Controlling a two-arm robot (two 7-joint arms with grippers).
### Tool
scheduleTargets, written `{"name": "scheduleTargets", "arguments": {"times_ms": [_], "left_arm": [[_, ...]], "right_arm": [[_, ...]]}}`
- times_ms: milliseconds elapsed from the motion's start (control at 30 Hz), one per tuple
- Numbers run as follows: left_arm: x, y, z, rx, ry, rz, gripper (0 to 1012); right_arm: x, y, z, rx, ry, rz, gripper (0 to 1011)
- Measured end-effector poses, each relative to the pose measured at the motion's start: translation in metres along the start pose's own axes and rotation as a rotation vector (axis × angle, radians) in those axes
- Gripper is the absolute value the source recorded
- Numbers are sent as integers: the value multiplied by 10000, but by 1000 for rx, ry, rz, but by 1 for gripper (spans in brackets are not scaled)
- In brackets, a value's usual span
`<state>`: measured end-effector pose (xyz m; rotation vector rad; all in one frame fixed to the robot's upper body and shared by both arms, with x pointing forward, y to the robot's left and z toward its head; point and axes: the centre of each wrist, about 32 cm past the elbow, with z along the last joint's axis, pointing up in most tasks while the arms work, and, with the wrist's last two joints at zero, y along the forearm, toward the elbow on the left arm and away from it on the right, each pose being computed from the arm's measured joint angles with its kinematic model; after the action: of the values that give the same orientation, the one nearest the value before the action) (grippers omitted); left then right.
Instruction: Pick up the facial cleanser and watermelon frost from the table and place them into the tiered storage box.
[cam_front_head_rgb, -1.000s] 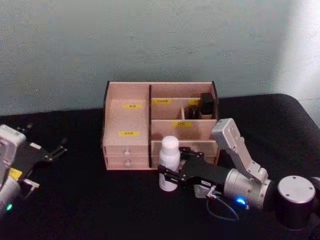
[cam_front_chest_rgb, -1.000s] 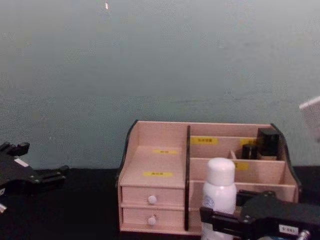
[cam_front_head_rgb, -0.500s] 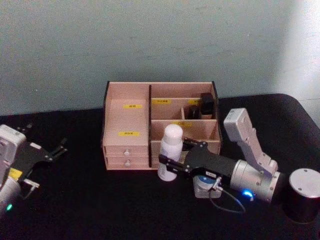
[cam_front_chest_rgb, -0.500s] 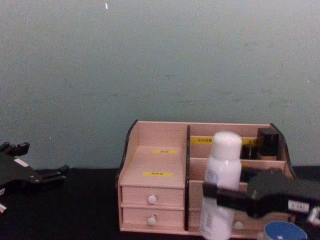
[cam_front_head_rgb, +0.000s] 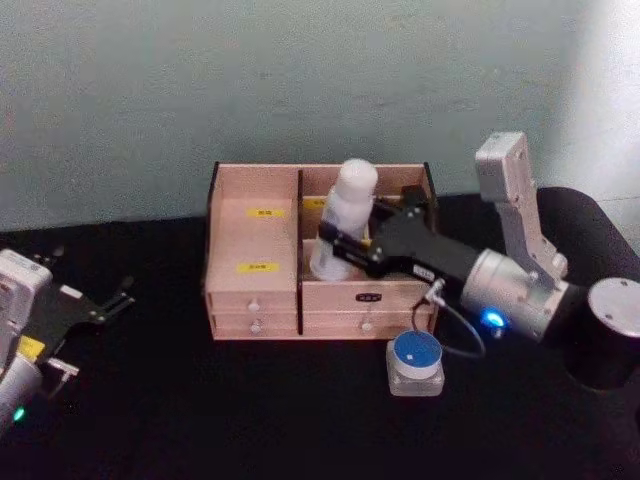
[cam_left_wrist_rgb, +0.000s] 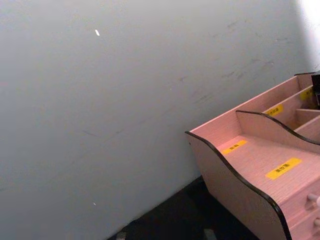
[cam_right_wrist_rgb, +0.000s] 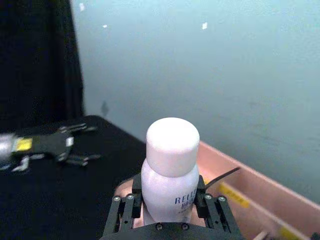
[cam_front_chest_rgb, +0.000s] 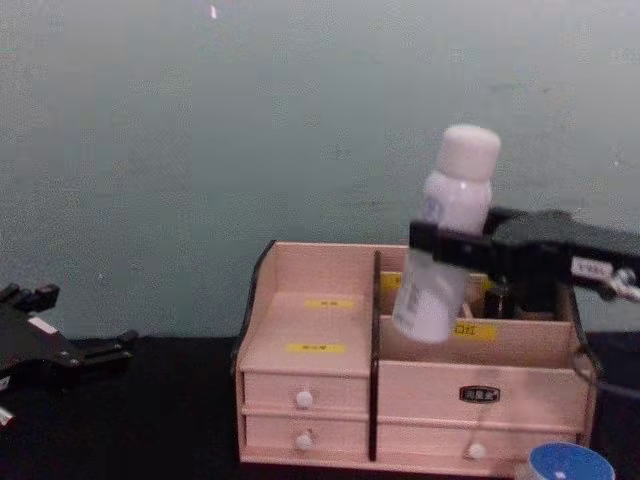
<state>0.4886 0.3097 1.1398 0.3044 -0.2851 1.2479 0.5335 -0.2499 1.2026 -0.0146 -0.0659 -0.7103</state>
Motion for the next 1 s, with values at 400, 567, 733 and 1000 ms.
{"name": "scheduleTargets", "arguments": {"times_ms": [400, 567, 733, 1000], "left_arm": [[0, 0, 0, 0, 0, 0, 1001], [0, 0, 0, 0, 0, 0, 1001], [0, 0, 0, 0, 0, 0, 1001], [0, 0, 0, 0, 0, 0, 1001]], "right_arm": [[139, 332, 99, -16, -24, -163, 593], [191, 442, 89, -37, -39, -196, 593], [235, 552, 59, -66, -55, -221, 593], [277, 643, -22, -104, -67, -238, 593]]}}
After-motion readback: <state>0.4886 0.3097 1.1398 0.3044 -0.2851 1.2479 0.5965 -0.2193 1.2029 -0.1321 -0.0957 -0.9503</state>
